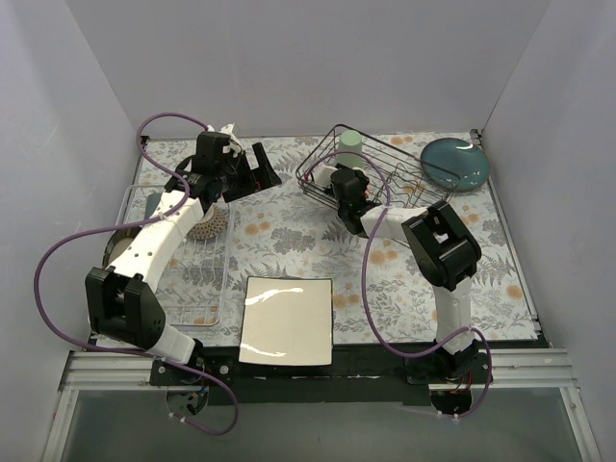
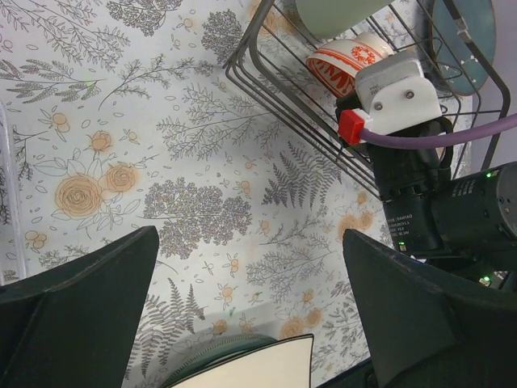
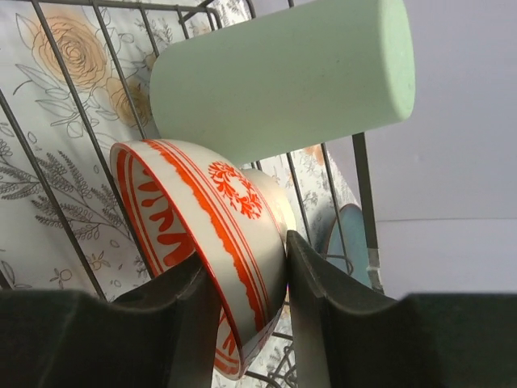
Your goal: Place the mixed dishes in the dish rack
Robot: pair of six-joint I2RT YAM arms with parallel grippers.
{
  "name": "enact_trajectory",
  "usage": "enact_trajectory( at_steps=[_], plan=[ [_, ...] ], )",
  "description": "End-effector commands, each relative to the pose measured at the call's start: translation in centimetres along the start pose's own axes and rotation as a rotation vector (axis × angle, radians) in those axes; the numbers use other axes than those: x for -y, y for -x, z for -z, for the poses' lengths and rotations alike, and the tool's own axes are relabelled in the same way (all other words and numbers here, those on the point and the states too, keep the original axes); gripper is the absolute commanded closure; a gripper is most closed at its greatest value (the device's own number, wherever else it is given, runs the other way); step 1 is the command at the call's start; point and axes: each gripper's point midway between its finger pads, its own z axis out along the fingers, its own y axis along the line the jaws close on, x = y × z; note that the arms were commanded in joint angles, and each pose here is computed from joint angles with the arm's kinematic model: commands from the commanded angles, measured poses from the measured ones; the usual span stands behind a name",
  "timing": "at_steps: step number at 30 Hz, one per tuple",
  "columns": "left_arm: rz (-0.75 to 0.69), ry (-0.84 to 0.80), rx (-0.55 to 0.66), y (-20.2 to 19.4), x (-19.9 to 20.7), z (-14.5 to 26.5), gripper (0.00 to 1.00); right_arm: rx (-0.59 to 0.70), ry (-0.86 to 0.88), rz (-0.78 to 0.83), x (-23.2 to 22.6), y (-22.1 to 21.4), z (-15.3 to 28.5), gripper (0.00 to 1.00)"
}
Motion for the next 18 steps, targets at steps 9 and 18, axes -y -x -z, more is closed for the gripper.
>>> enact_trajectory(
  at_steps=[9,18],
  plan=[
    [-0.002,-0.043,0.058,1.4,1.0,1.7,0.02,-0.012,0.191,-0.345,-0.6,4.0,2.4,0.59],
    [-0.002,-0.041,0.059,1.5,1.0,1.6,0.02,-0.028,0.29,-0.356,-3.3,3.8,3.4,0.56]
  ],
)
